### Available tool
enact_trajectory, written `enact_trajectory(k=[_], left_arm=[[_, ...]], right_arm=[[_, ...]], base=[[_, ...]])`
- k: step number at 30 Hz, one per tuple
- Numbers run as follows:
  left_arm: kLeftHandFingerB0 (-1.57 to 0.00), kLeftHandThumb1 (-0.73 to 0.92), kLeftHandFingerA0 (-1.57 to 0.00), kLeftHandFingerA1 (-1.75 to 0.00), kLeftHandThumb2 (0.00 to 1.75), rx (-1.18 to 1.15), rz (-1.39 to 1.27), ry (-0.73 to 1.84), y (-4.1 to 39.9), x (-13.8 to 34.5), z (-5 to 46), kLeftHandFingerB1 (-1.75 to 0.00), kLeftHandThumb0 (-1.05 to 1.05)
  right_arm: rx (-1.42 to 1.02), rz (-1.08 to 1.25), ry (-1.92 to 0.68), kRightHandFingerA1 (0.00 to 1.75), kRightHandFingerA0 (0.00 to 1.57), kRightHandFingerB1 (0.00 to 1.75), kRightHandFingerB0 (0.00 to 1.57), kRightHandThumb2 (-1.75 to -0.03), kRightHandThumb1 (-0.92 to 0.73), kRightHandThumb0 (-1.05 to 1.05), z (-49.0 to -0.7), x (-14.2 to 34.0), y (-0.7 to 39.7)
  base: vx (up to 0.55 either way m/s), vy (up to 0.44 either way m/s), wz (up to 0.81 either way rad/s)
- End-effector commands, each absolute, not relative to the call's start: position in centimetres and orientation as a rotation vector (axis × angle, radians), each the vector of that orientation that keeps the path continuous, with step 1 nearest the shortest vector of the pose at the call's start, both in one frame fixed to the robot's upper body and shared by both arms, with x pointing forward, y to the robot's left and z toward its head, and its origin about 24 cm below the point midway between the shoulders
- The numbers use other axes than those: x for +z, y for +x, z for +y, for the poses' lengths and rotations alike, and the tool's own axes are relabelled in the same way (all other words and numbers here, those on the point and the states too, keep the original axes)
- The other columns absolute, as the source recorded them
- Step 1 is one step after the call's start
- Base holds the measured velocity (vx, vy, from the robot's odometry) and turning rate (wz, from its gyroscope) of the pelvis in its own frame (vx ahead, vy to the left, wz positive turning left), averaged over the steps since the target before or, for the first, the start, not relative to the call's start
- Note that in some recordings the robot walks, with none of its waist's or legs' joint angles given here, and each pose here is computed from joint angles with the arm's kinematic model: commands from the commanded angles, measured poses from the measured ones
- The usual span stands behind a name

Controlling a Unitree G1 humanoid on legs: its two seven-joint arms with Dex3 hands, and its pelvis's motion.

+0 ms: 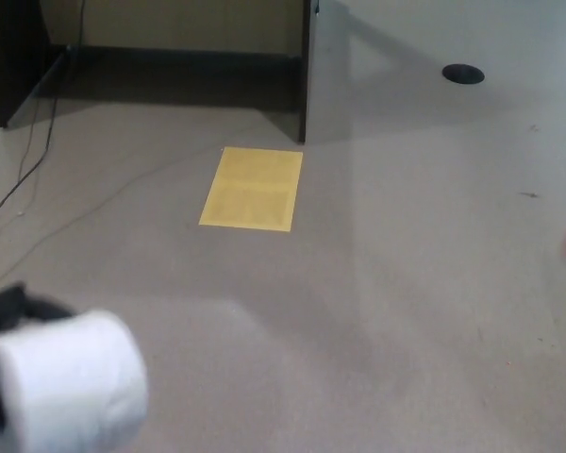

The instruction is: A person is holding a toilet paper roll and the robot extends its left hand to grab the roll by inserting its thumb into the gap in the middle and brings its hand down by its side. Then it extends its arm again to hand the toilet paper roll back to the person.

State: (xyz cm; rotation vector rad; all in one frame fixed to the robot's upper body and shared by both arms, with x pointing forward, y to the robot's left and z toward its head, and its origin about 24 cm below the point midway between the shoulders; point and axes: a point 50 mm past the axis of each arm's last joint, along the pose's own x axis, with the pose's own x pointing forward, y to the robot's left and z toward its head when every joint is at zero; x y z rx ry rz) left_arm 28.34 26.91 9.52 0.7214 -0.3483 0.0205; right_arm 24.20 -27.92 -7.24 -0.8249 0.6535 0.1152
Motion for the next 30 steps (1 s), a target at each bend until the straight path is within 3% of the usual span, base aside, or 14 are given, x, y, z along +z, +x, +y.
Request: enact_trajectory(k=[1,4,10,12,15,17,19,22,24,25,28,30], left_arm=[[-0.8,0.77,-0.95,-1.19,0.74,-0.111,-0.629,0.641,30.9,18.2,20.9,-1.06,0.04],[-0.83,0.74,-0.95,-1.23,0.74,-0.172,-0.704,0.624,31.2,20.3,17.9,-1.07,-0.02],[-0.87,0.64,-1.02,-1.22,0.85,-0.33,-0.872,0.608,30.3,24.5,11.1,-1.05,0.06],[-0.85,0.66,-1.02,-1.27,0.83,-0.388,-0.922,0.62,29.7,25.3,8.3,-1.11,-0.07],[-0.85,0.65,-0.98,-1.31,0.85,-0.448,-0.962,0.626,28.9,26.1,5.5,-1.18,-0.11],[-0.81,0.68,-0.87,-1.5,0.82,-0.483,-0.976,0.623,28.2,26.7,3.8,-1.27,-0.18],[-0.8,0.7,-0.87,-1.5,0.81,-0.507,-0.985,0.624,27.8,26.8,3.0,-1.27,-0.17],[-0.76,0.71,-0.74,-1.52,0.72,-0.557,-1.015,0.625,27.0,27.3,0.6,-1.27,-0.13],[-0.76,0.73,-0.78,-1.53,0.7,-0.57,-1.019,0.616,26.6,27.2,-0.2,-1.32,-0.14],[-0.7,0.78,-0.71,-1.64,0.58,-0.585,-1.014,0.618,26.3,27.2,-0.8,-1.43,-0.14],[-0.73,0.72,-0.8,-1.61,0.63,-0.615,-1.016,0.596,26.1,26.6,-1.5,-1.39,-0.2],[-0.71,0.76,-0.73,-1.61,0.63,-0.628,-1.004,0.593,26.0,26.4,-1.7,-1.35,-0.16]], right_arm=[[0.106,0.672,-0.838,0.63,0.74,0.44,0.58,-0.6,-0.68,-0.36,-28.5,-7.1,24.2],[0.106,0.67,-0.83,0.63,0.74,0.44,0.58,-0.6,-0.68,-0.36,-28.4,-7.1,24.2],[0.106,0.667,-0.823,0.63,0.72,0.44,0.58,-0.61,-0.67,-0.37,-28.3,-7.0,24.4],[0.117,0.673,-0.824,0.6,0.71,0.44,0.58,-0.6,-0.68,-0.37,-28.2,-7.1,24.2],[0.127,0.672,-0.828,0.63,0.73,0.44,0.57,-0.6,-0.68,-0.37,-28.1,-7.2,24.1],[0.132,0.669,-0.837,0.63,0.73,0.44,0.56,-0.6,-0.68,-0.37,-28.1,-7.2,24.2],[0.136,0.67,-0.837,0.64,0.73,0.44,0.55,-0.6,-0.67,-0.37,-28.0,-7.3,24.2],[0.139,0.661,-0.835,0.62,0.71,0.44,0.55,-0.6,-0.67,-0.37,-27.8,-7.1,24.5],[0.143,0.666,-0.83,0.63,0.71,0.44,0.56,-0.61,-0.67,-0.38,-27.7,-7.2,24.4],[0.142,0.665,-0.823,0.65,0.7,0.44,0.57,-0.6,-0.67,-0.37,-27.6,-7.2,24.5],[0.146,0.667,-0.822,0.59,0.67,0.44,0.57,-0.6,-0.67,-0.37,-27.4,-7.2,24.7],[0.151,0.669,-0.821,0.6,0.68,0.44,0.56,-0.61,-0.68,-0.38,-27.4,-7.2,24.8]], base=[[0.0,0.0,0.0],[0.0,0.0,0.0],[0.0,0.0,0.0],[0.0,0.0,0.0],[0.0,0.0,0.0],[0.0,0.0,0.0],[0.0,0.0,0.0],[0.0,0.0,0.0],[0.0,0.0,0.0],[0.0,0.0,0.0],[0.0,0.0,0.0],[0.0,0.0,0.0]])
